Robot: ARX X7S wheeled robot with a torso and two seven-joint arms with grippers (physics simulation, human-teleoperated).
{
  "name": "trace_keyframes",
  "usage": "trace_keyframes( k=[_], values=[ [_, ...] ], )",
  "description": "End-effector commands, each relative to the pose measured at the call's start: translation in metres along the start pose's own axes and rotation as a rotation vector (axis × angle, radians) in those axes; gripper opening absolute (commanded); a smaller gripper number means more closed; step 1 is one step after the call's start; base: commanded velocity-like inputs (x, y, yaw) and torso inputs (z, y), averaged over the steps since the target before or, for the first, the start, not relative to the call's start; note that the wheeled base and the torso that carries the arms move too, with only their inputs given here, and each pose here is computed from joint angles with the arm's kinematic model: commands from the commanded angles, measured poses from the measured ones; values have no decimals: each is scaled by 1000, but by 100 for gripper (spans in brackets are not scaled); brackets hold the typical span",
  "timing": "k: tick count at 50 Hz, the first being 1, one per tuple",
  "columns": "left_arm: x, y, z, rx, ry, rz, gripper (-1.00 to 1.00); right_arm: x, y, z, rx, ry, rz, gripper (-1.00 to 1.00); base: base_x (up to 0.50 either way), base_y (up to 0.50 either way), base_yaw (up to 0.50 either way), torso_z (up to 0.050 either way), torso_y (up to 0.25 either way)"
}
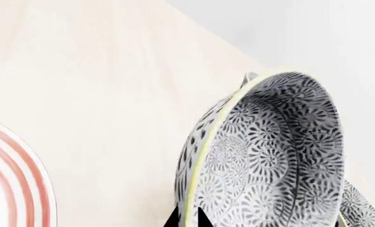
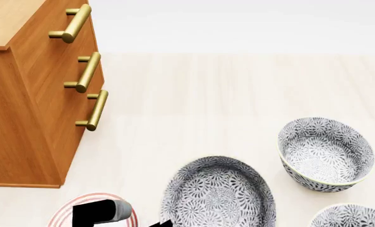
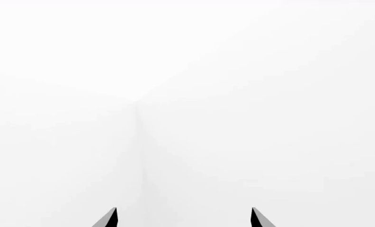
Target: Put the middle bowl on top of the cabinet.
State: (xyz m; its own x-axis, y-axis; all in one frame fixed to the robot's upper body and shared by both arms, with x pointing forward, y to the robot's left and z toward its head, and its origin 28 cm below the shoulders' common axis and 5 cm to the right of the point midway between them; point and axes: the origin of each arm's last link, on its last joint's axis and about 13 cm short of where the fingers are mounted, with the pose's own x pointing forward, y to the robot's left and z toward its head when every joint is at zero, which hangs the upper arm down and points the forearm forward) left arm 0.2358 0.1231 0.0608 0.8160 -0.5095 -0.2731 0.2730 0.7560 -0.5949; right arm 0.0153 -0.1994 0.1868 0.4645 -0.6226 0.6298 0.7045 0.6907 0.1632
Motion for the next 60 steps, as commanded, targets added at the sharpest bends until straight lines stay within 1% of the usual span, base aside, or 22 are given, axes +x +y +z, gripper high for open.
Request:
trace_keyframes(
  k=[1,6,29,42,46,49,55,60],
  values=[
    [3,2,-3,-15,-11,11,-100,-1,-7,-3,-42,0,-2,100,0,0,0,0,0],
    [1,2,-2,-22,-21,3,-100,-1,-8,-3,-40,-3,-2,100,0,0,0,2,39],
    [-5,-5,3,35,-67,-15,-100,-1,-6,-2,-33,-7,0,100,0,0,0,20,250],
    [-9,-9,7,43,-81,-39,-100,-1,-6,-2,-33,-8,0,100,0,0,0,23,250],
    [-14,-14,10,81,-121,-55,-100,-2,-5,-2,-33,-8,3,100,0,0,0,24,250],
    [-24,-22,16,114,-157,-82,-100,-1,-5,-2,-32,-10,2,100,0,0,0,26,250],
    [-37,-32,24,150,-207,-114,-100,-1,-5,-1,-30,-11,4,100,0,0,0,27,250],
    [-41,-35,28,161,-226,-123,-100,-1,-6,-1,-30,-13,3,100,0,0,0,27,250]
  ],
)
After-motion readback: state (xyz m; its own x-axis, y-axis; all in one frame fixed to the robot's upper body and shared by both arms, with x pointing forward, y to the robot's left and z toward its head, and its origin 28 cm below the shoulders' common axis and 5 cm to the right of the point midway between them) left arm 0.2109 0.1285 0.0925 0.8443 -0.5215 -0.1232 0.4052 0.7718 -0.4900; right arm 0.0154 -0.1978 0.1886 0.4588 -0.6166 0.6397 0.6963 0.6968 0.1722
